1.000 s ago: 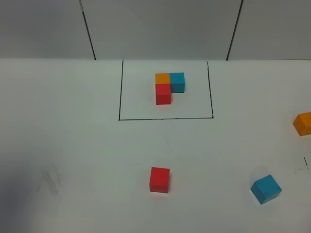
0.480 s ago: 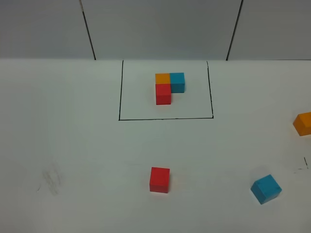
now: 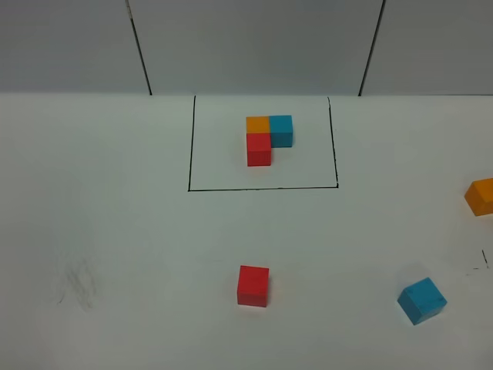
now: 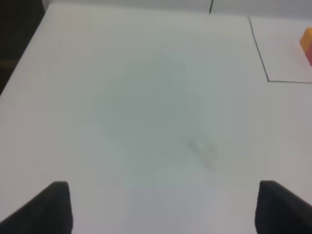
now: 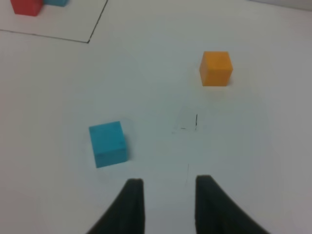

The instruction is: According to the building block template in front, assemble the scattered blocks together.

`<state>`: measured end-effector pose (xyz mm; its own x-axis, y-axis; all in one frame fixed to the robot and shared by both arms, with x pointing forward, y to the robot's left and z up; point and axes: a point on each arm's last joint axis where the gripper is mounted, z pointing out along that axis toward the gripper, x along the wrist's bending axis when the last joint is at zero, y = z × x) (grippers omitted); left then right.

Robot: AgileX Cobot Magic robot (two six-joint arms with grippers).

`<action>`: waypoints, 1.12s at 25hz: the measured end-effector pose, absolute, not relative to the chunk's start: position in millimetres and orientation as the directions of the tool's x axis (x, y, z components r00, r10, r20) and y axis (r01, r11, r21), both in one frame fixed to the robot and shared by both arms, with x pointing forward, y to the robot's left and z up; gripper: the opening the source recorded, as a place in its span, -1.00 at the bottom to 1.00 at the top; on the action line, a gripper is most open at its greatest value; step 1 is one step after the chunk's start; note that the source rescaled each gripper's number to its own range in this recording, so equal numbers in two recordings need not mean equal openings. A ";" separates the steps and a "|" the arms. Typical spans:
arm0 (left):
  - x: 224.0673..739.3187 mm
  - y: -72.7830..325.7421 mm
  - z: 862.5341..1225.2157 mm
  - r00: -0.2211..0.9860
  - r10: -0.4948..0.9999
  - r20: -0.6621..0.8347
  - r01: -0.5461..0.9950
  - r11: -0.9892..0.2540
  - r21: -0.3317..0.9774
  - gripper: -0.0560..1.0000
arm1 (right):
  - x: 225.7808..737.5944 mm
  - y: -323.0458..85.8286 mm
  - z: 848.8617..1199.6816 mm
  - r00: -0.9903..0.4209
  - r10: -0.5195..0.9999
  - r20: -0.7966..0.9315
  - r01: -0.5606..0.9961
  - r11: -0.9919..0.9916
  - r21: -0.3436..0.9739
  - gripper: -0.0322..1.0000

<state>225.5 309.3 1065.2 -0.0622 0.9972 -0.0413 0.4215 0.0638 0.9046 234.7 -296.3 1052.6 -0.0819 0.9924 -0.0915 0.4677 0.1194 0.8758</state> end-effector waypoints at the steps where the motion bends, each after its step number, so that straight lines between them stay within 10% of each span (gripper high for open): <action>1: 228.3 309.2 1059.2 -0.065 0.997 -0.044 0.440 0.068 0.895 0.37 | 234.7 -296.3 1052.6 -0.082 0.992 -0.091 0.468 0.119 0.876 -0.87; 28: 231.1 308.5 1053.0 -0.066 0.996 -0.054 0.460 0.078 0.885 0.35 | 234.7 -295.4 1052.7 -0.088 0.993 -0.082 0.467 0.114 0.877 -0.87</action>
<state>231.1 308.5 1053.0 -0.0656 0.9964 -0.0536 0.4598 0.0779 0.8846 234.7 -295.4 1052.7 -0.0879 0.9927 -0.0823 0.4670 0.1141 0.8769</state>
